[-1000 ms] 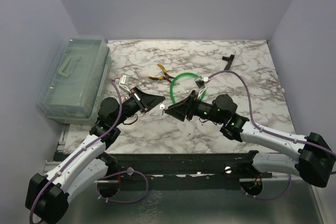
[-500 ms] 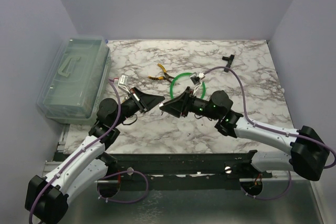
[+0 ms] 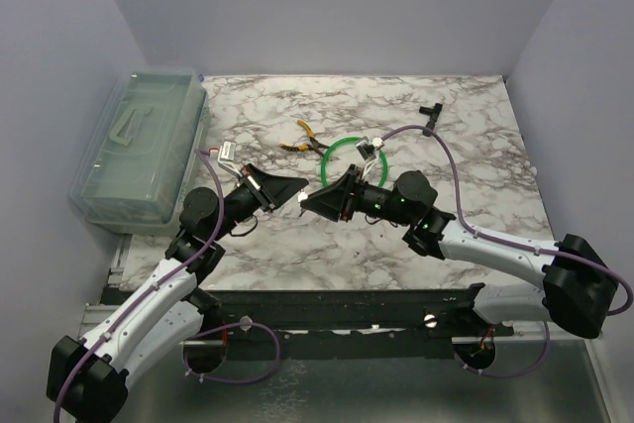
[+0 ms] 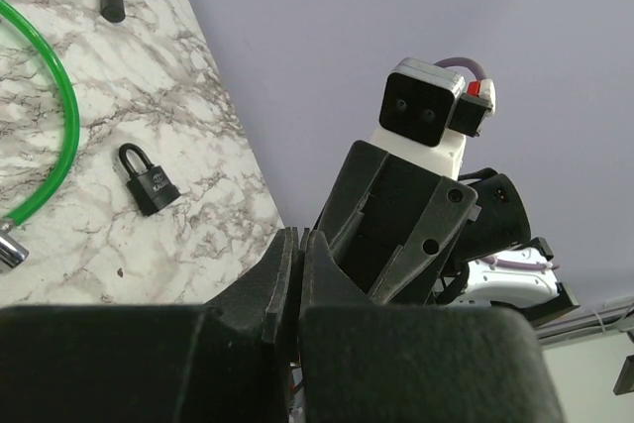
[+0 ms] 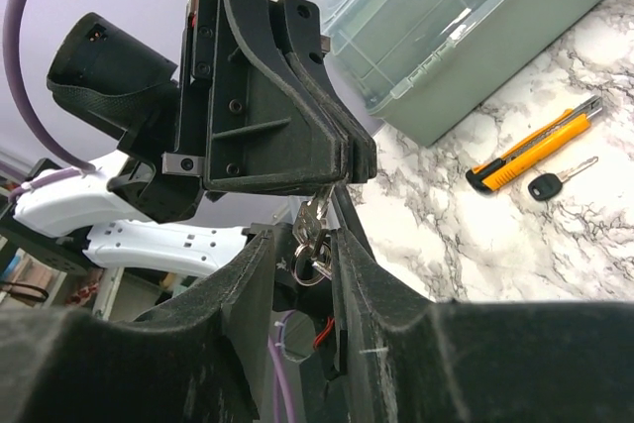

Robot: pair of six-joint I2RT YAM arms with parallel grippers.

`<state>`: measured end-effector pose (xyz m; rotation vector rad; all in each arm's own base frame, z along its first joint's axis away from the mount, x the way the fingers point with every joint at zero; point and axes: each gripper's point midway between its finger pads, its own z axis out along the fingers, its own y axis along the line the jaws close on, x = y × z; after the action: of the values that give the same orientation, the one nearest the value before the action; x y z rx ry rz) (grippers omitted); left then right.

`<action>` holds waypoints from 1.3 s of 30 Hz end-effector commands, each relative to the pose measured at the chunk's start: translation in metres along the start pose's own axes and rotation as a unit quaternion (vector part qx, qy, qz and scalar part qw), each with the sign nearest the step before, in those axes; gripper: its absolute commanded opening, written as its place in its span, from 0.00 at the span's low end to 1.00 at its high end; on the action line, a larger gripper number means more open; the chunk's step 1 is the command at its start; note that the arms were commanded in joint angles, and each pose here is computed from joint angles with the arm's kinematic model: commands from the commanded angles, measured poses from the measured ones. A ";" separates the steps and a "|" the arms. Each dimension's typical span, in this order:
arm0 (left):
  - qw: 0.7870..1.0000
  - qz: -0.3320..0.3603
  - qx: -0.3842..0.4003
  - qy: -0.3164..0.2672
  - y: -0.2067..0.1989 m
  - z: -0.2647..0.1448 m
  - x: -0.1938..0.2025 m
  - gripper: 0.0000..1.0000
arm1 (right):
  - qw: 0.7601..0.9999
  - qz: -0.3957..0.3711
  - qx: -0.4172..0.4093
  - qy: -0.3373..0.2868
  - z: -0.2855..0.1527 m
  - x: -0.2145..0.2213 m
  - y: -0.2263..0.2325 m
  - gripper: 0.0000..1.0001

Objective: Unlock with the key

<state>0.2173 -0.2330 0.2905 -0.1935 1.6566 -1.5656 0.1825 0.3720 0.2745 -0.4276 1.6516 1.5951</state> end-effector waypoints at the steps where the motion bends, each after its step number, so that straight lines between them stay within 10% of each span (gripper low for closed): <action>1: 1.000 0.010 0.017 -0.020 -0.014 0.001 -0.010 0.00 | 1.000 -0.006 -0.024 -0.011 0.006 -0.010 0.011 0.34; 14: 1.000 0.008 0.015 -0.024 -0.013 0.000 -0.010 0.00 | 0.999 -0.005 -0.031 -0.014 0.011 -0.013 0.013 0.33; 31: 0.999 0.009 0.013 -0.031 -0.009 -0.003 -0.010 0.00 | 0.999 -0.002 -0.032 -0.013 0.012 -0.012 0.012 0.01; 39: 0.999 0.013 0.004 -0.038 -0.004 -0.007 -0.010 0.41 | 1.000 0.008 0.010 -0.007 0.006 -0.009 0.000 0.01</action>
<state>0.2164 -0.2263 0.2981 -0.2126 1.6096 -1.5546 0.1869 0.3785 0.2719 -0.4026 1.6654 1.6246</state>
